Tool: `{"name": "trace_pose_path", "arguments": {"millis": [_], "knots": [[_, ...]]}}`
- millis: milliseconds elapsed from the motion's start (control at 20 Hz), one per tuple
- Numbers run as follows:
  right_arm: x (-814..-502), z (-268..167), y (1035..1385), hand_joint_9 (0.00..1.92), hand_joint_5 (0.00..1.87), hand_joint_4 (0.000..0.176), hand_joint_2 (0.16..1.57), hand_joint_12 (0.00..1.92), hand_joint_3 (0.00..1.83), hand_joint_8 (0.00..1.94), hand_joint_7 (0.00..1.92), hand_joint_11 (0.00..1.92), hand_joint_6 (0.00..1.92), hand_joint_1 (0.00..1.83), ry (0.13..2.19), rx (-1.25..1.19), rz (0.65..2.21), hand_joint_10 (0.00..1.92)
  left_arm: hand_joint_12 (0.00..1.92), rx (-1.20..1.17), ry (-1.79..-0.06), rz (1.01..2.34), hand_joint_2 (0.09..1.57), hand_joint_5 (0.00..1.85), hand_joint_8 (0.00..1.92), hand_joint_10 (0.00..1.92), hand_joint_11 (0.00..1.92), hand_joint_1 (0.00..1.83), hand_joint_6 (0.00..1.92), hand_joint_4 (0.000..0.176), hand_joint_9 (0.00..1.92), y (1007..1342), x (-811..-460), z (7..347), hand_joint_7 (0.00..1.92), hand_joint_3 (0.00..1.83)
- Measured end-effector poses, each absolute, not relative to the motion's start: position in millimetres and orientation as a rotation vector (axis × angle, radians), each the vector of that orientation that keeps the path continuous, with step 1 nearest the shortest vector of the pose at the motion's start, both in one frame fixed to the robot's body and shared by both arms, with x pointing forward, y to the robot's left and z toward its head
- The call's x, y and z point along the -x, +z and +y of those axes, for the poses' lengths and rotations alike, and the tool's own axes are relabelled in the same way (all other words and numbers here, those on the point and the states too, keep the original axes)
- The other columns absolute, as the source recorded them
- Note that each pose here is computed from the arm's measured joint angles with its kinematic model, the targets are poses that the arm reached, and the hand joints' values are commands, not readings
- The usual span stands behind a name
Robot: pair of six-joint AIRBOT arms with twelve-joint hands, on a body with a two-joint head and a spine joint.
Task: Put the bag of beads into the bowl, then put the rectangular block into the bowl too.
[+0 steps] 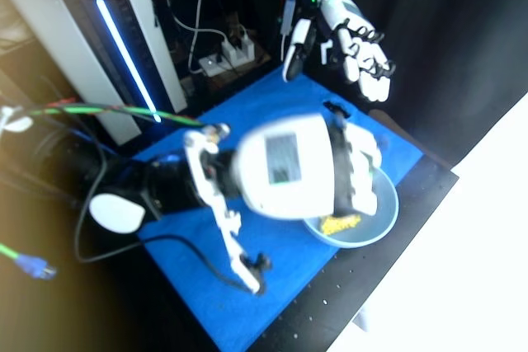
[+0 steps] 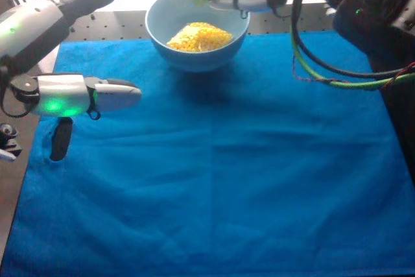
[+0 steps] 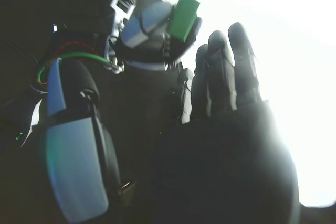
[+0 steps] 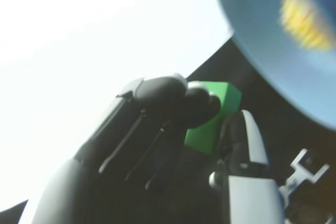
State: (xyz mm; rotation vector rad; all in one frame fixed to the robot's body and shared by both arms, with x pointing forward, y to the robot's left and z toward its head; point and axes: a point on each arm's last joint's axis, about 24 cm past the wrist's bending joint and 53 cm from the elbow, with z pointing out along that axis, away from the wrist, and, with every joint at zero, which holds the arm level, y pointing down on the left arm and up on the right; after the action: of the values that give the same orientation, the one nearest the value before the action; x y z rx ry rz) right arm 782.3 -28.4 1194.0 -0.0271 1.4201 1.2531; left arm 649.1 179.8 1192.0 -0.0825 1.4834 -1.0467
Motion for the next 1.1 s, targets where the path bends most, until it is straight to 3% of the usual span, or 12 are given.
{"name": "trace_pose_path", "arguments": {"millis": [350, 400, 450, 500, 550, 600, 650, 800, 1000, 1050, 1100], "knots": [[-781.3, -26.4, 1194.1, 1.19, 1.09, 0.0, 1.07, 1.54, 0.0, 0.68, 1.25, 1.07, 0.82, 1.16, 1.246, 0.056, 1.415, 1.14, 0.5, 0.116, -1.05, 1.456, 0.97, 0.0, 0.0, 0.0, 0.0, 0.76, 0.0, 0.15, 0.22, 1197.3, -651.3, 185.9, 0.17, 0.0], [-781.8, -27.0, 1194.0, 0.45, 0.26, 0.113, 0.88, 1.13, 0.0, 0.19, 0.51, 0.21, 0.22, 0.74, 1.244, 0.055, 1.416, 0.42, 0.51, 0.114, -1.051, 1.453, 0.97, 0.0, 0.0, 0.0, 0.0, 0.73, 0.0, 0.171, 0.2, 1198.0, -650.9, 185.6, 0.14, 0.0], [-781.7, -27.4, 1194.1, 0.33, 0.1, 0.163, 0.84, 0.97, 0.0, 0.05, 0.36, 0.04, 0.06, 0.65, 1.242, 0.058, 1.416, 0.16, 0.51, 0.108, -1.054, 1.45, 0.97, 0.0, 0.0, 0.0, 0.0, 0.73, 0.0, 0.175, 0.19, 1198.6, -650.2, 184.6, 0.14, 0.0], [-782.8, -27.9, 1192.0, 0.33, 0.08, 0.173, 0.83, 0.92, 0.0, 0.01, 0.33, 0.01, 0.01, 0.63, 1.234, 0.057, 1.425, 0.06, 0.51, 0.104, -1.057, 1.45, 0.97, 0.0, 0.0, 0.0, 0.0, 0.72, 0.0, 0.176, 0.19, 1198.9, -649.2, 183.3, 0.14, 0.0], [-783.0, -27.8, 1191.4, 0.33, 0.07, 0.175, 0.83, 0.91, 0.0, 0.0, 0.33, 0.0, 0.0, 0.63, 1.233, 0.054, 1.428, 0.05, 0.51, 0.104, -1.057, 1.45, 0.97, 0.0, 0.0, 0.0, 0.0, 0.72, 0.0, 0.176, 0.19, 1198.8, -649.3, 183.3, 0.14, 0.0], [-781.3, -26.6, 1193.8, 0.06, 0.01, 0.176, 0.83, 0.47, 0.0, 0.0, 0.06, 0.0, 0.0, 0.57, 1.246, 0.053, 1.418, 0.01, 0.62, 0.108, -1.056, 1.449, 0.94, 0.01, 0.0, 0.0, 0.0, 0.7, 0.0, 0.176, 0.21, 1198.9, -649.7, 184.0, 0.14, 0.0], [-779.8, -25.5, 1195.2, 0.02, 0.0, 0.176, 0.86, 0.31, 0.01, 0.0, 0.01, 0.0, 0.0, 0.58, 1.25, 0.06, 1.411, 0.0, 0.67, 0.11, -1.056, 1.448, 0.93, 0.0, 0.0, 0.0, 0.0, 0.68, 0.0, 0.176, 0.21, 1199.1, -649.8, 184.3, 0.14, 0.0], [-779.5, -24.1, 1193.5, 0.03, 0.0, 0.176, 0.91, 0.34, 0.01, 0.0, 0.0, 0.0, 0.0, 0.57, 1.248, 0.063, 1.418, 0.0, 0.67, 0.113, -1.056, 1.448, 0.93, 0.0, 0.0, 0.0, 0.0, 0.66, 0.0, 0.176, 0.21, 1199.1, -650.1, 184.8, 0.14, 0.0], [-767.7, -18.8, 1196.0, 0.0, 0.0, 0.176, 0.88, 0.09, 0.0, 0.0, 0.0, 0.0, 0.0, 0.57, 1.282, 0.073, 1.424, 0.0, 0.64, 0.114, -1.066, 1.449, 0.93, 0.0, 0.0, 0.0, 0.0, 0.63, 0.0, 0.176, 0.22, 1197.4, -645.8, 182.3, 0.14, 0.0], [-758.5, -23.7, 1200.5, 0.0, 0.0, 0.176, 0.85, 0.25, 0.02, 0.0, 0.0, 0.0, 0.0, 0.57, 1.301, 0.097, 1.401, 0.0, 0.66, 0.124, -1.074, 1.446, 0.97, 0.01, 0.0, 0.0, 0.0, 0.79, 0.0, 0.168, 0.22, 1196.5, -641.1, 182.9, 0.16, 0.01], [-752.7, -33.4, 1205.9, 0.0, 0.0, 0.176, 0.86, 0.22, 0.01, 0.0, 0.0, 0.0, 0.0, 0.53, 1.324, 0.086, 1.371, 0.0, 0.66, 0.124, -1.074, 1.449, 0.98, 0.02, 0.01, 0.01, 0.0, 0.82, 0.0, 0.16, 0.24, 1196.0, -635.7, 185.2, 0.18, 0.01]]}}
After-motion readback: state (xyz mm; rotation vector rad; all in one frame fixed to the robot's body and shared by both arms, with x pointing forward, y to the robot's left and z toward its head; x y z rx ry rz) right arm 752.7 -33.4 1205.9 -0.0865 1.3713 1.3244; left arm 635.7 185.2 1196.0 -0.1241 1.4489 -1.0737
